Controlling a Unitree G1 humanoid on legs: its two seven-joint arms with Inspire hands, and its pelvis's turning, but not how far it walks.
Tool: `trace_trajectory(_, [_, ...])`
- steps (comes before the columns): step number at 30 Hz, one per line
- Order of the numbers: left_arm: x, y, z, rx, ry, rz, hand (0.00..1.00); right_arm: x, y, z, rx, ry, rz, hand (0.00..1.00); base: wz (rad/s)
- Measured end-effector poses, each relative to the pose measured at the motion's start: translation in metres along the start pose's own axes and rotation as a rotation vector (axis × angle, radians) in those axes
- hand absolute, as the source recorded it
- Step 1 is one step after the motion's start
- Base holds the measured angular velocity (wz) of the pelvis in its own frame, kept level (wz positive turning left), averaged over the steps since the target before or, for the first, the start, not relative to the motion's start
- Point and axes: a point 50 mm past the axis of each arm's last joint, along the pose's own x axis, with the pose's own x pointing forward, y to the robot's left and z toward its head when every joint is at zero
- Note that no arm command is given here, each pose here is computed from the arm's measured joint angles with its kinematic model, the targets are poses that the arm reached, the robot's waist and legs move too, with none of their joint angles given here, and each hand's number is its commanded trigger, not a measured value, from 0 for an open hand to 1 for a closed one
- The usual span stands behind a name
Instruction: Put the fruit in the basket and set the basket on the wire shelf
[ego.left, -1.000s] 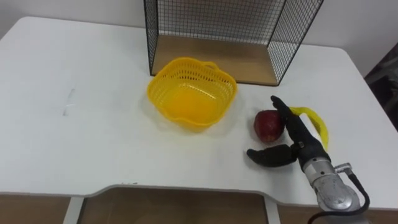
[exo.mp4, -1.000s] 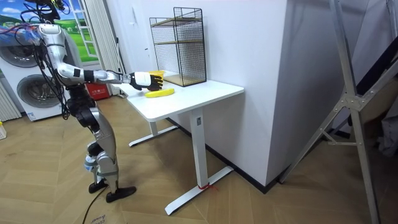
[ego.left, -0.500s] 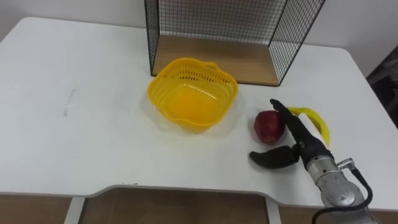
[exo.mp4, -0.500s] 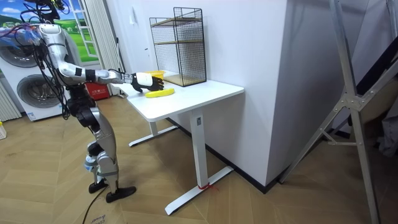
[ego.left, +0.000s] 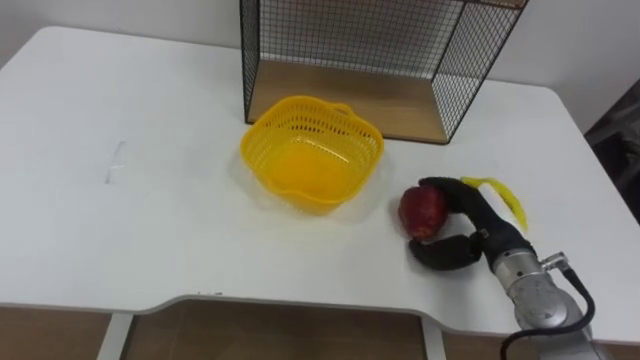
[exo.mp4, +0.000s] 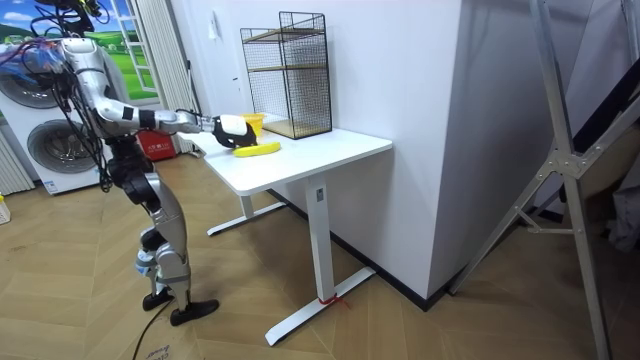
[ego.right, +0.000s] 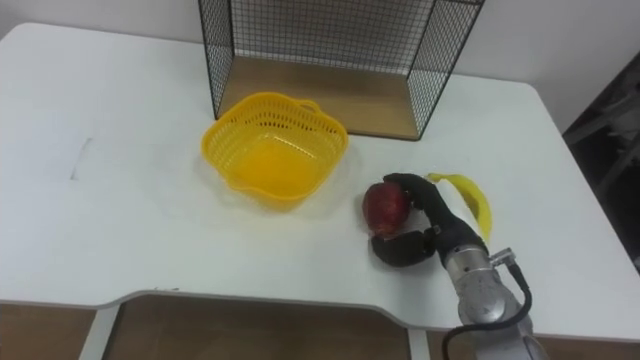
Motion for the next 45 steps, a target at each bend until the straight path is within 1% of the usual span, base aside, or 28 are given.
trace_trajectory(5, [0.001, 0.002, 0.003, 0.0, -0.01, 0.016, 0.0, 0.003, -0.002, 0.001, -0.045, 0.011, -0.009, 1.0, 0.0])
trace_trajectory(16, [0.0, 0.003, 0.004, 0.007, -0.014, 0.021, 0.0, 0.003, 0.0, -0.001, -0.028, 0.03, 0.008, 1.0, 0.0])
trace_trajectory(23, [0.0, 0.002, 0.002, 0.011, -0.01, 0.019, 0.0, 0.001, 0.002, -0.008, 0.142, 0.052, 0.015, 1.0, -0.01])
trace_trajectory(27, [-0.001, -0.003, 0.001, 0.005, -0.002, 0.006, 0.0, 0.001, 0.006, -0.007, 0.337, 0.043, 0.03, 1.0, -0.04])
trace_trajectory(28, [-0.001, -0.004, 0.002, 0.01, -0.005, 0.003, 0.0, 0.001, 0.007, -0.006, 0.362, 0.04, 0.03, 1.0, 0.0])
trace_trajectory(30, [-0.001, -0.009, 0.002, 0.009, -0.002, -0.006, 0.0, 0.001, 0.008, 0.002, 0.449, 0.005, 0.034, 1.0, 0.0])
trace_trajectory(33, [-0.002, -0.01, 0.002, 0.006, -0.003, -0.009, 0.0, 0.002, 0.004, 0.013, 0.556, -0.054, 0.023, 1.0, 0.0])
trace_trajectory(37, [-0.002, -0.012, 0.0, -0.008, 0.005, -0.011, 0.0, 0.002, -0.002, 0.024, 0.637, -0.105, -0.003, 1.0, 0.04])
trace_trajectory(39, [-0.003, -0.014, -0.002, -0.01, 0.009, -0.017, 0.0, 0.001, -0.005, 0.027, 0.706, -0.12, -0.03, 1.0, 0.0])
trace_trajectory(45, [-0.005, -0.02, -0.006, -0.011, 0.021, -0.016, 0.0, 0.001, -0.011, 0.026, 0.755, -0.108, -0.09, 1.0, 0.0])
